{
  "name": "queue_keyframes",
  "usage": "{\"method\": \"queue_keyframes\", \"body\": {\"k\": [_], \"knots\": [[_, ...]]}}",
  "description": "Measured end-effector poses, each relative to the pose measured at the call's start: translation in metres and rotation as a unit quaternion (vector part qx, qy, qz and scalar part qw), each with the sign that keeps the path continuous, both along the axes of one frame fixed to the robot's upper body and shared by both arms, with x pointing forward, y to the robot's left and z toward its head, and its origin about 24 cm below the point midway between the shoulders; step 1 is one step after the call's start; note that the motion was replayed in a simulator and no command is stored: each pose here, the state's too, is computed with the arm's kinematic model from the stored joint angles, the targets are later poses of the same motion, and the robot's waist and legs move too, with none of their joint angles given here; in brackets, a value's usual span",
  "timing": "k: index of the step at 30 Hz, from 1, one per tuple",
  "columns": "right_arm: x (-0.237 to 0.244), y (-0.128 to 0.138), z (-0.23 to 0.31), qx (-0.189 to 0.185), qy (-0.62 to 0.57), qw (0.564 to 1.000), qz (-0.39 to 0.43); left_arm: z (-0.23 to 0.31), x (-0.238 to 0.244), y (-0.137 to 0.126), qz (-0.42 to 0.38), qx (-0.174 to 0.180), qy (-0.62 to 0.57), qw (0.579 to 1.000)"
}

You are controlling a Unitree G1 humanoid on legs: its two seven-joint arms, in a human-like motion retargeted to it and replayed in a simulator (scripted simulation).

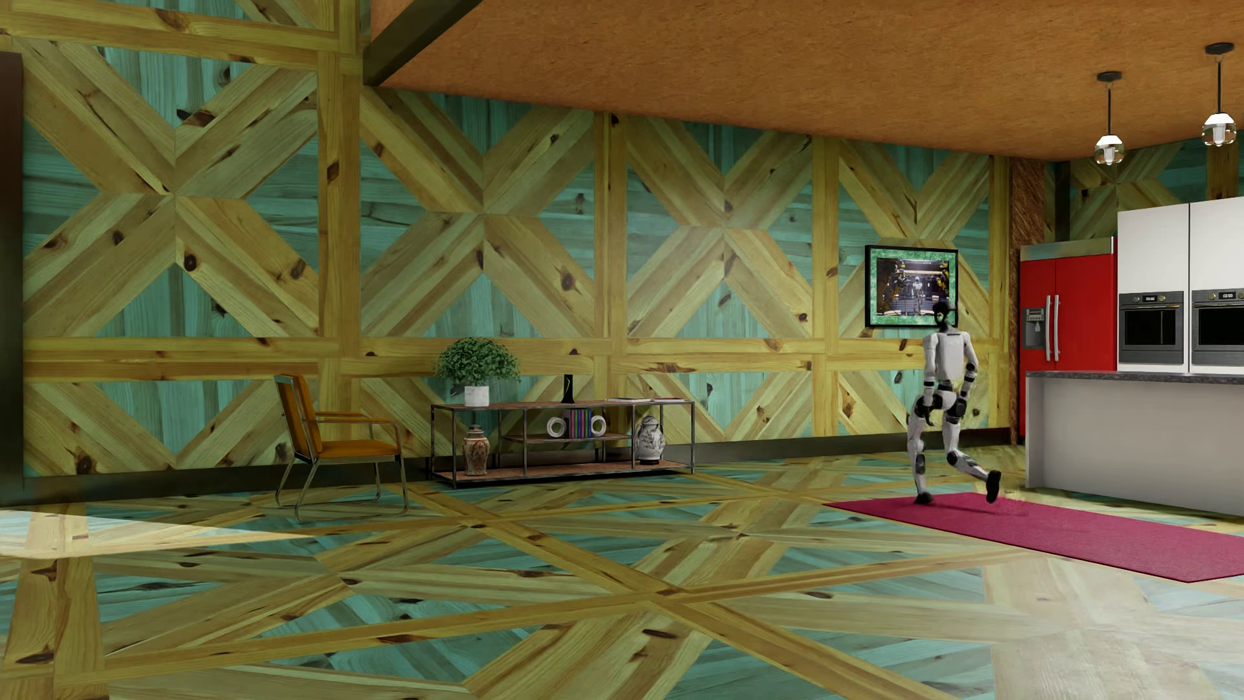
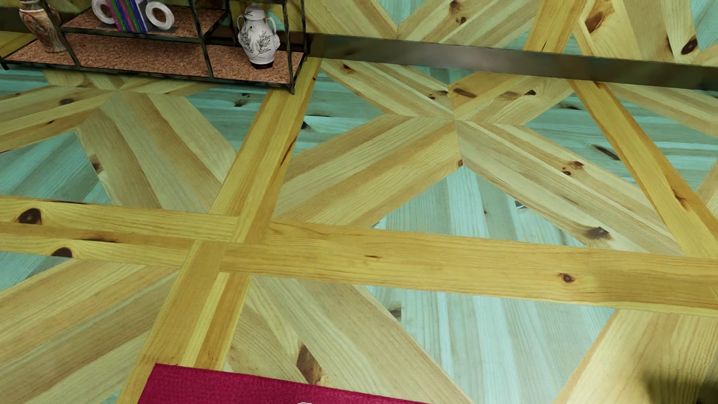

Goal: Walk towards the chair

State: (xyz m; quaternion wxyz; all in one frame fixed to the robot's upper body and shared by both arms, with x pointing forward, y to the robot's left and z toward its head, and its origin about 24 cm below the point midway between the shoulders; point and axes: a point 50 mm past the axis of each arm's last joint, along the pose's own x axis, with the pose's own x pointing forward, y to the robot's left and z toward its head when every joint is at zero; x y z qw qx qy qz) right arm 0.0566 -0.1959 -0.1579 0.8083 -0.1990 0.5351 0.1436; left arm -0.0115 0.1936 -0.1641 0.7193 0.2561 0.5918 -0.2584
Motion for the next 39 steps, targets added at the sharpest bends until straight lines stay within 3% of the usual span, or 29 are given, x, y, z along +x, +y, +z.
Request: {"method": "queue_keyframes", "body": {"k": [5,10,13,18,21,24,28,32,34,39], "knots": [[-0.053,-0.014,-0.004,-0.022,0.075,0.997,-0.003,0.012,0.083,-0.007,-0.033,-0.024,-0.119,0.992],[-0.075,-0.024,-0.004,-0.040,0.113,0.993,0.007,0.040,0.159,0.010,0.004,-0.012,-0.232,0.973],[-0.084,-0.029,-0.006,-0.052,0.136,0.989,0.013,0.030,0.137,0.012,0.064,-0.015,-0.208,0.976],[-0.029,-0.013,-0.002,-0.020,0.044,0.999,0.015,0.012,0.076,-0.010,0.026,-0.033,-0.120,0.992],[0.012,-0.012,0.010,-0.010,-0.032,0.999,0.015,0.000,0.026,0.001,0.042,0.001,-0.036,0.998],[0.039,-0.031,0.024,-0.024,-0.085,0.996,-0.012,0.000,-0.008,0.003,0.015,0.007,0.011,1.000],[-0.003,-0.037,0.009,-0.035,-0.018,0.997,-0.070,0.001,-0.033,0.015,0.013,0.030,0.050,0.998],[-0.040,-0.034,0.000,-0.041,0.050,0.997,-0.047,0.003,0.012,0.015,0.026,0.017,-0.022,0.999],[-0.060,-0.045,0.003,-0.056,0.068,0.994,-0.065,0.008,0.045,0.013,0.039,0.004,-0.077,0.996],[-0.101,-0.044,0.004,-0.059,0.124,0.988,-0.065,0.028,0.101,0.027,0.064,0.001,-0.175,0.982]]}}
